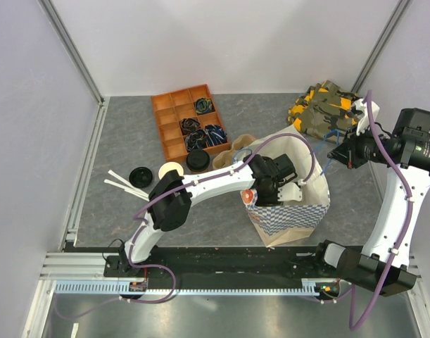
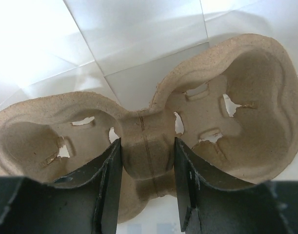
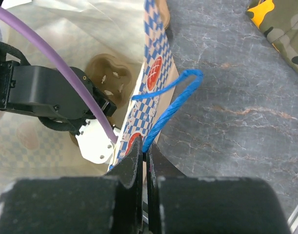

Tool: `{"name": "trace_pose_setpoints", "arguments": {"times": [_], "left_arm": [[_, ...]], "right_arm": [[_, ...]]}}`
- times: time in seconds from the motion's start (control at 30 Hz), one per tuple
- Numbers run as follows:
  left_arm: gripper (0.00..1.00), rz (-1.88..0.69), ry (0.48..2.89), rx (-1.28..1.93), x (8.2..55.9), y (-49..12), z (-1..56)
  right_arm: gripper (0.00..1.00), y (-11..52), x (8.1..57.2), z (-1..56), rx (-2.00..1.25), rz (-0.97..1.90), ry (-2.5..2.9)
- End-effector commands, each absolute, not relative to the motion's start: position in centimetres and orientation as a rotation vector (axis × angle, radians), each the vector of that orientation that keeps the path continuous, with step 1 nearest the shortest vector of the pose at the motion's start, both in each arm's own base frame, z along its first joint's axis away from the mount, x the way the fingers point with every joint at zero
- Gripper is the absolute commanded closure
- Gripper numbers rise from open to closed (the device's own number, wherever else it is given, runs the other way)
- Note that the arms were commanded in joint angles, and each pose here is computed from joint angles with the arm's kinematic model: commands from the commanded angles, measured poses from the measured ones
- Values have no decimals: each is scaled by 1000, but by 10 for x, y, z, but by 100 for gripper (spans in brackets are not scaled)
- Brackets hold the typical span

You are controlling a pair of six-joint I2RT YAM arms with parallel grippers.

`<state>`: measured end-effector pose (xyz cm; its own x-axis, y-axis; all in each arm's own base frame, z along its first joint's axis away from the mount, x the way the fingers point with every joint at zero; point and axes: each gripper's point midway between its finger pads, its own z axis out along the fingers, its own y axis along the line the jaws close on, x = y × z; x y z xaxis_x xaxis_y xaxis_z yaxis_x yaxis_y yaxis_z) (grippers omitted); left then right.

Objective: Pack the takeout coffee

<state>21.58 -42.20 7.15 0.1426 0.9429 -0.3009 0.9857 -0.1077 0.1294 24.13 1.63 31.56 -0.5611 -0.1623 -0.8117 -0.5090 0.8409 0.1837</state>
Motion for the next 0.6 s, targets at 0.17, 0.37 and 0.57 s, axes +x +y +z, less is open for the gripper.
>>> {"name": "trace_pose_setpoints", "arguments": {"times": [0.17, 0.37, 0.57], "left_arm": [[83, -100, 1684, 2471, 211, -389, 58], [74, -58, 1739, 2509, 211, -386, 43], [73, -34, 1776, 2482, 215, -388, 34]], "right_arm": [[100, 27, 223, 300, -495, 615, 2203], [100, 28, 220, 296, -488, 618, 2215], [100, 28, 221, 296, -483, 622, 2219]]}}
